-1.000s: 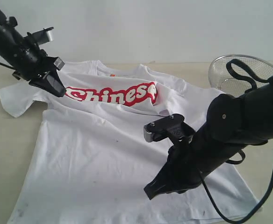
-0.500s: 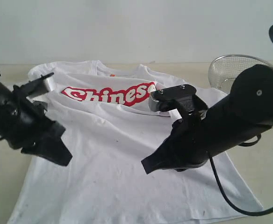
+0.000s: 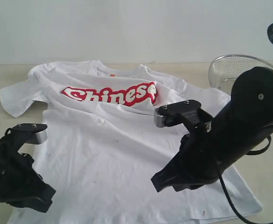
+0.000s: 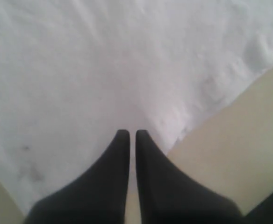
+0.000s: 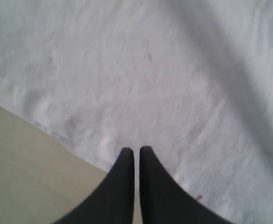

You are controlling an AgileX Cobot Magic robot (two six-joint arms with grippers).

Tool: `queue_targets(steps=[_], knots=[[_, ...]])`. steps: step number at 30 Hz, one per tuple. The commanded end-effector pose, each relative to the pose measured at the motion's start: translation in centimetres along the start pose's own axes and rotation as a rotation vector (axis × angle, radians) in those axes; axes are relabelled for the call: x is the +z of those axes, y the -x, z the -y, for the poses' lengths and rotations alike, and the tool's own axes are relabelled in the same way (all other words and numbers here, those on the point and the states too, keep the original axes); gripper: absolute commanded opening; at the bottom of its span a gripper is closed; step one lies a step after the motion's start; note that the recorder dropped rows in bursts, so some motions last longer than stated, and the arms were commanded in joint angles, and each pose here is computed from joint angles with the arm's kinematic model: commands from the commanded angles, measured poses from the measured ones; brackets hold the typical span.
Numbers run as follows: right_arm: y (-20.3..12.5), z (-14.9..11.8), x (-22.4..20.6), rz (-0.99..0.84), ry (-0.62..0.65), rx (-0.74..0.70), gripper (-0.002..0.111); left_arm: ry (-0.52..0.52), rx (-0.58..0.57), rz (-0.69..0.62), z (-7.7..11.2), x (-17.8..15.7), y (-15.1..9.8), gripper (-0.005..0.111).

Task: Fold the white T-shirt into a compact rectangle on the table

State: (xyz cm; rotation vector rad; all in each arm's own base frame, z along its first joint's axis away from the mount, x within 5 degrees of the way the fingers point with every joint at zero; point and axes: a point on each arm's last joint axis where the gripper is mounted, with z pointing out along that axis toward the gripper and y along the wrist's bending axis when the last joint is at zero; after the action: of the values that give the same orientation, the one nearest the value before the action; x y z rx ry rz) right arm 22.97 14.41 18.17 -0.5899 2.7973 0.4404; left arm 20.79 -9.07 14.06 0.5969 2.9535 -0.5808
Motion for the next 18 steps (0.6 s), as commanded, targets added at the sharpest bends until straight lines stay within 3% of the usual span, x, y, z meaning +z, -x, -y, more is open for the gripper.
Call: queue_targets(steps=[1,10,18], knots=[[-0.3,0.0,-0.1,-0.016,-0.004,-0.009,0.000,0.079,-0.015,-0.038,-1.0,0.9,-0.2,0.005],[-0.3,0.7,-0.1,-0.020,-0.080,-0.018,0.000,0.201,-0.110,-0.280,-2.9,2.8,-1.9,0.005],[-1.2,1.6,-0.3,-0.116,-0.169,-0.016,0.000,0.260,-0.134,-0.374,-3.3,2.4,-2.7,0.005]])
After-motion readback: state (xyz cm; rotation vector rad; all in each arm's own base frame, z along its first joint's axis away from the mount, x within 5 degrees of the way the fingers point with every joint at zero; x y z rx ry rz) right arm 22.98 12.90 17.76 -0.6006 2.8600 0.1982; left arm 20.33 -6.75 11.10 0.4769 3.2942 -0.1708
